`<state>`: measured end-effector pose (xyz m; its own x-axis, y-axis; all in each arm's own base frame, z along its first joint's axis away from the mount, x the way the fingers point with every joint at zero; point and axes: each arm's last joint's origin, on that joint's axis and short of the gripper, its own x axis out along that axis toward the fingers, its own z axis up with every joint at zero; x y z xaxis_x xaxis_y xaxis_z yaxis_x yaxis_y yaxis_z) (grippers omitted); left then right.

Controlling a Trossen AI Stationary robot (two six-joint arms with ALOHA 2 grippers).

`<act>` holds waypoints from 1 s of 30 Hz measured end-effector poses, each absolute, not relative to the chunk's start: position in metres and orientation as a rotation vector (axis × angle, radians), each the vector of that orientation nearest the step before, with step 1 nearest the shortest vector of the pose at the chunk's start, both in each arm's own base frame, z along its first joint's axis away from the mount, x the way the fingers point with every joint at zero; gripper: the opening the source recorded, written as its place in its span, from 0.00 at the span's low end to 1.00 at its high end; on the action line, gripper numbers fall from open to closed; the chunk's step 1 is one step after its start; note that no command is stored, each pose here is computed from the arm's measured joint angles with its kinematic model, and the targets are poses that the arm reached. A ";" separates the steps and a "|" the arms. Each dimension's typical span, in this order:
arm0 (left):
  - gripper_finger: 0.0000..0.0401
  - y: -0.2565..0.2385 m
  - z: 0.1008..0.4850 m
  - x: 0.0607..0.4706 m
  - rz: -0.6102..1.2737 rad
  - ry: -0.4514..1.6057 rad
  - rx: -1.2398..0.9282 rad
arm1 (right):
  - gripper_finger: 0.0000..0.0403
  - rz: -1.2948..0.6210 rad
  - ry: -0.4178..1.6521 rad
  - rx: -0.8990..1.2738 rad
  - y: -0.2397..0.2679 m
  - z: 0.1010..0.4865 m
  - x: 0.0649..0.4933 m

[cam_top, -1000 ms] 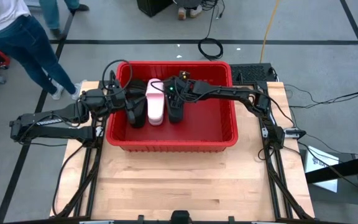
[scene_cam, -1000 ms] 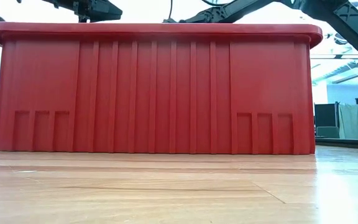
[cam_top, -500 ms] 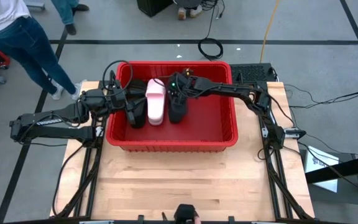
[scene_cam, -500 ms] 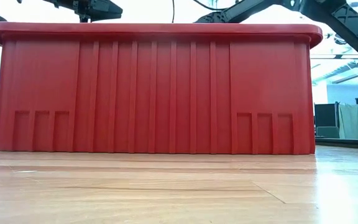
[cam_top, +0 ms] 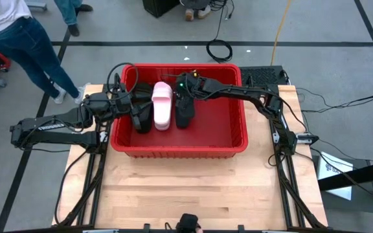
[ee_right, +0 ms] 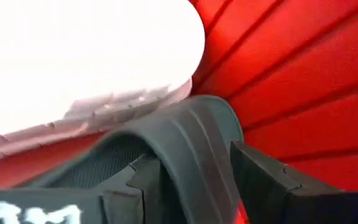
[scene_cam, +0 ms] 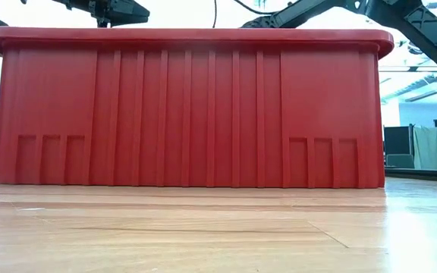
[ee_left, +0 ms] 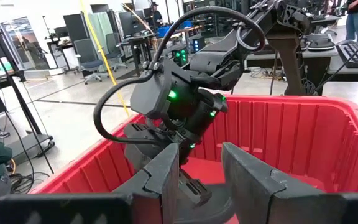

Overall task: Pick and place slides into bin
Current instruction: Put the black slipper into the black slipper

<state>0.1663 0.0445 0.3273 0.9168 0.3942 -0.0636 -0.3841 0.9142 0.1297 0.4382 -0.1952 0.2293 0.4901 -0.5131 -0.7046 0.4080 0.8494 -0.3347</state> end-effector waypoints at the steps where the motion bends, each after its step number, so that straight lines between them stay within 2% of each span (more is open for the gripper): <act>1: 0.32 0.044 0.327 0.166 0.401 0.089 0.115 | 0.40 -0.561 0.888 -0.130 -0.194 0.230 0.439; 30: 0.32 0.044 0.326 0.166 0.400 0.100 0.122 | 0.39 -0.438 0.923 -0.090 -0.183 0.231 0.438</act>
<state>0.1663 0.0444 0.3264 0.9162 0.3940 -0.0730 -0.3819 0.9138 0.1384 0.4377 -0.1827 0.2312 0.5227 -0.4029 -0.7513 0.3267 0.9087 -0.2601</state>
